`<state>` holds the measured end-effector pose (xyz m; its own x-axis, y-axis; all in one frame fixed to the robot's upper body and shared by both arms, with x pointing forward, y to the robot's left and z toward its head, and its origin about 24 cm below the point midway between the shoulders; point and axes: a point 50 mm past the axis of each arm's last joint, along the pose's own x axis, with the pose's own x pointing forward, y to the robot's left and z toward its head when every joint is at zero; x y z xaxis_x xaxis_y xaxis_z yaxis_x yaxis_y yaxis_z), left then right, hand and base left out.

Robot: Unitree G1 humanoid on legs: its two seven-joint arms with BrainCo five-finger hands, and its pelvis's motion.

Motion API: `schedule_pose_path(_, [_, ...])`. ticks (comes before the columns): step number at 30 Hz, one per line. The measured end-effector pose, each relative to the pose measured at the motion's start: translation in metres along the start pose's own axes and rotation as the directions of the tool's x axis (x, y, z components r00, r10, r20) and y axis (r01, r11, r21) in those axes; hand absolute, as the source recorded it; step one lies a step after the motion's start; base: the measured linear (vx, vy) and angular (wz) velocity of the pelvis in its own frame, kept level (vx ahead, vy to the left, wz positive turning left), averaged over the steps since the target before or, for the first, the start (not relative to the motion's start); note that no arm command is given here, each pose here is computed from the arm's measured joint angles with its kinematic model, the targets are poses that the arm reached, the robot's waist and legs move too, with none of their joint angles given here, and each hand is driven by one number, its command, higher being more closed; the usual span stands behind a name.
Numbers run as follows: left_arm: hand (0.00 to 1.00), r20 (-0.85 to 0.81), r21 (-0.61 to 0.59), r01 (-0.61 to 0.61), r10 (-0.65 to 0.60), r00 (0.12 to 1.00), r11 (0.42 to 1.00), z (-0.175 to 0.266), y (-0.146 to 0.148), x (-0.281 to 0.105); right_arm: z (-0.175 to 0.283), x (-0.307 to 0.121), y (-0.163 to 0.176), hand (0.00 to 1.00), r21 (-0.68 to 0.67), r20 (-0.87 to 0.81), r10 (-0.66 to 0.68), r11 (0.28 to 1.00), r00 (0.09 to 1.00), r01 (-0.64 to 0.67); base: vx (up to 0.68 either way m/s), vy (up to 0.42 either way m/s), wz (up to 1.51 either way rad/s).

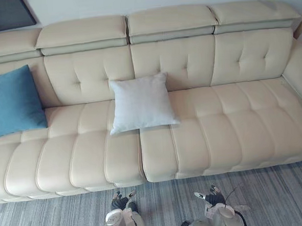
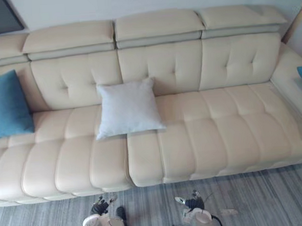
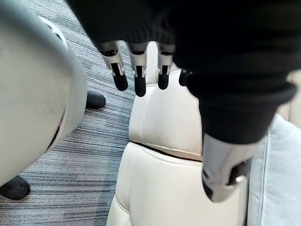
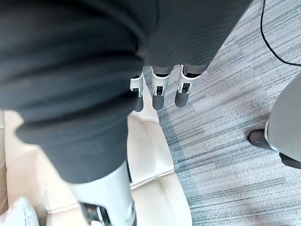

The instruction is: Pick up cushions and gather them together orderly.

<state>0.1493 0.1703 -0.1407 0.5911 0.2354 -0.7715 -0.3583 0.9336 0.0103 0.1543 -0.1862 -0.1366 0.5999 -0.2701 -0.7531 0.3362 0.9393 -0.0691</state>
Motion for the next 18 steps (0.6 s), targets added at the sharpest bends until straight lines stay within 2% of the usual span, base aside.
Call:
schedule_pose_path(4, [0.0, -0.006, -0.021, -0.018, 0.017, 1.0, 1.0, -0.003, 0.004, -0.001, -0.006, -0.001, 0.002, 0.0, 0.0, -0.022, 0.009, 1.0, 1.0, -0.009, -0.18, 0.182, -0.29])
schedule_pose_path(9, [0.0, -0.039, -0.004, -0.054, 0.054, 0.998, 0.999, -0.009, 0.021, -0.001, -0.035, -0.012, 0.011, 0.0, 0.025, -0.12, 0.038, 0.999, 0.992, -0.036, -0.02, 0.205, -0.52])
schedule_pose_path(18, [0.0, -0.112, 0.058, -0.028, 0.034, 0.993, 0.998, -0.026, 0.02, -0.003, -0.048, -0.016, -0.007, 0.0, 0.068, -0.162, -0.013, 0.997, 0.987, 0.024, 0.11, 0.067, -0.46])
